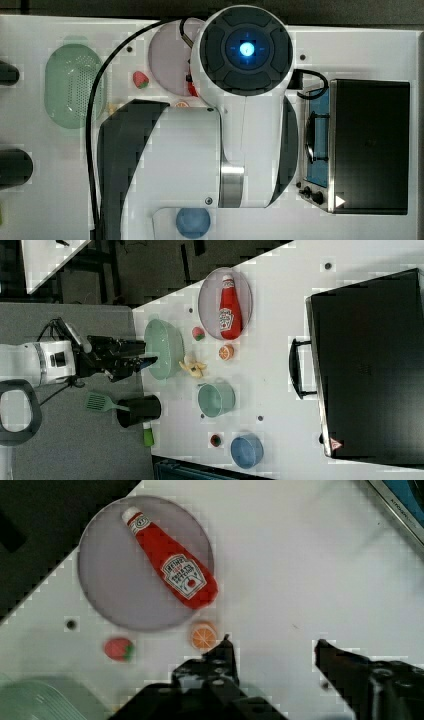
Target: Pick ketchup from plate and place it on table.
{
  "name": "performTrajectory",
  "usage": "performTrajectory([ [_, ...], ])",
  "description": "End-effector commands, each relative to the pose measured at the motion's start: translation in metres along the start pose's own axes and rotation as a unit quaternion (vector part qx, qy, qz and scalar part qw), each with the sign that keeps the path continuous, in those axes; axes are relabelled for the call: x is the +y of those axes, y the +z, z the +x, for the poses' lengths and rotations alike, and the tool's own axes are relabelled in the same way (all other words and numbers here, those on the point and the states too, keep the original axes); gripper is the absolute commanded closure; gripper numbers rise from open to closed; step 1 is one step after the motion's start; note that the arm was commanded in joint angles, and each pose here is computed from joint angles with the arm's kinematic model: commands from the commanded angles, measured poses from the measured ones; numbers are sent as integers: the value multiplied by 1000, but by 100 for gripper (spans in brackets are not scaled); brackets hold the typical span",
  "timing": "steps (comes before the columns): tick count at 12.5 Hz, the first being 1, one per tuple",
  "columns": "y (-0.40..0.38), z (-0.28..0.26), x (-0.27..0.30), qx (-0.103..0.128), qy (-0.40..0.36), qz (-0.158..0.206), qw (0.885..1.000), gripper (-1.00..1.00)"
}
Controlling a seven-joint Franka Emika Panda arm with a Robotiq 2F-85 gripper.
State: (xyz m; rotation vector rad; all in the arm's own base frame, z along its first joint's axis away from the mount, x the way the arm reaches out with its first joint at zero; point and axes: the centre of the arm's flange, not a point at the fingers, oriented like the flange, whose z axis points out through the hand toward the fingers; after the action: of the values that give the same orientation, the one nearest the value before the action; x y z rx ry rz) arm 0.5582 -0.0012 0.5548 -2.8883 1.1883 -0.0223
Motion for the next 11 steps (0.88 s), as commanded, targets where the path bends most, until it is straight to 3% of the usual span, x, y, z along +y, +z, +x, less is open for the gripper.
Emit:
performTrajectory([
  [1, -43, -38, 52, -19, 31, -22, 999, -60],
  [3, -43, -38, 52, -19, 31, -22, 999, -99],
  [6, -39, -38, 46, -18, 14, -21, 1000, -100],
  [11, 1, -22, 23, -30, -95, -23, 995, -100],
])
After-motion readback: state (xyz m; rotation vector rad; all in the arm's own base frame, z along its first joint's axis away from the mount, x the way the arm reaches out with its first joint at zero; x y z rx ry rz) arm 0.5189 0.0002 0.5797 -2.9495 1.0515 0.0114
